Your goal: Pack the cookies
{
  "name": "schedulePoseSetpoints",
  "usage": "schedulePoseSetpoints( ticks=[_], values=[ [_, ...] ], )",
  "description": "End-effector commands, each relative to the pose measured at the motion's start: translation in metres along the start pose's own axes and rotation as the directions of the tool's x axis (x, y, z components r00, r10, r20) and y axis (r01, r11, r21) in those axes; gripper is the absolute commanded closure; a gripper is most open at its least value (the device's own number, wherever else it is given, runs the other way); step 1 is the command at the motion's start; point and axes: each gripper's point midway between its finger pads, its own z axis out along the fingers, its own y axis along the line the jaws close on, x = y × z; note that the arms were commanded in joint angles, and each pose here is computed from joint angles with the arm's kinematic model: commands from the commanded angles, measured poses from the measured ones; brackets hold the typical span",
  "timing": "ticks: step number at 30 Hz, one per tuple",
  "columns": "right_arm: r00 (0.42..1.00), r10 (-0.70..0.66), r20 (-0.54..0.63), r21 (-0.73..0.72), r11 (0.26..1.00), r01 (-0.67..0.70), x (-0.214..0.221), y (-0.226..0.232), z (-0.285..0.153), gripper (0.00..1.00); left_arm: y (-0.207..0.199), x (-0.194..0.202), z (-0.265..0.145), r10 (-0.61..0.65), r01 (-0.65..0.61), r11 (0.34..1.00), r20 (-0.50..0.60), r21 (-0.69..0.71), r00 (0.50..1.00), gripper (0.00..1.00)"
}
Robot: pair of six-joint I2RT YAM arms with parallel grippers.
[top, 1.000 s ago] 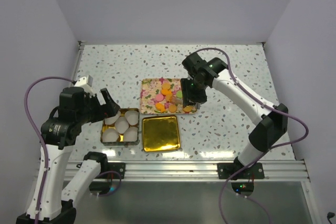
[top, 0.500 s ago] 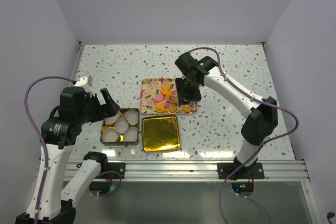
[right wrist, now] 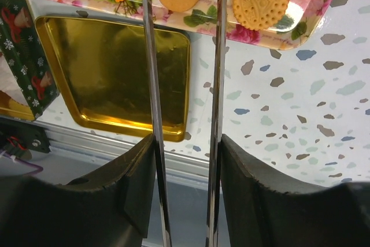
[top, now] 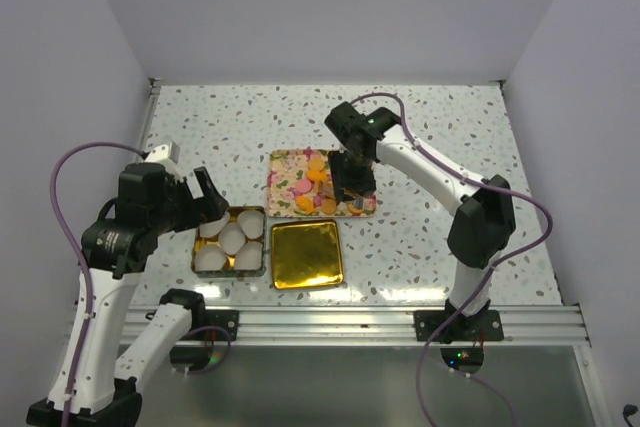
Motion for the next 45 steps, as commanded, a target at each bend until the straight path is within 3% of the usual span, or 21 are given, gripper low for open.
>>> schedulePoseSetpoints(
  ticks=[1, 5, 15, 21, 25, 36, 45],
  values=[
    [0.999, -0.010, 0.043, -0.030, 0.999, 0.011, -0.011, 0.011, -0.008, 0.52, -0.001, -0.006, 0.000, 0.027, -0.027, 1.000, 0.019, -0.002, 0.999, 0.02],
    [0.999, -0.010, 0.040, -0.026, 1.000, 0.011, -0.011, 0.010, -0.010, 0.58, -0.002, -0.008, 0.000, 0.031, -0.031, 1.000, 0.020, -0.004, 0.999, 0.02],
    [0.994, -0.007, 0.105, -0.058, 0.998, 0.013, -0.017, 0.017, -0.045, 0.60, -0.006, -0.009, 0.002, 0.040, -0.040, 0.999, 0.014, 0.005, 0.999, 0.02],
    [0.987, -0.035, 0.158, -0.125, 0.991, 0.055, -0.021, 0.051, -0.078, 0.60, -0.013, -0.015, 0.002, 0.036, -0.037, 0.999, 0.021, 0.029, 0.999, 0.02],
    [0.980, -0.087, 0.179, -0.201, 0.972, 0.123, -0.007, 0.097, -0.094, 0.60, -0.015, -0.021, 0.000, 0.034, -0.035, 0.999, 0.036, 0.028, 0.999, 0.01],
    [0.971, -0.204, 0.126, -0.315, 0.920, 0.234, 0.041, 0.196, -0.065, 0.61, -0.015, -0.040, -0.015, 0.034, -0.034, 0.999, 0.103, 0.006, 0.994, 0.00],
    [0.967, -0.221, 0.128, -0.269, 0.931, 0.248, 0.042, 0.200, -0.047, 0.61, -0.014, -0.040, -0.021, 0.049, -0.049, 0.999, 0.116, 0.000, 0.992, 0.00]
  ],
)
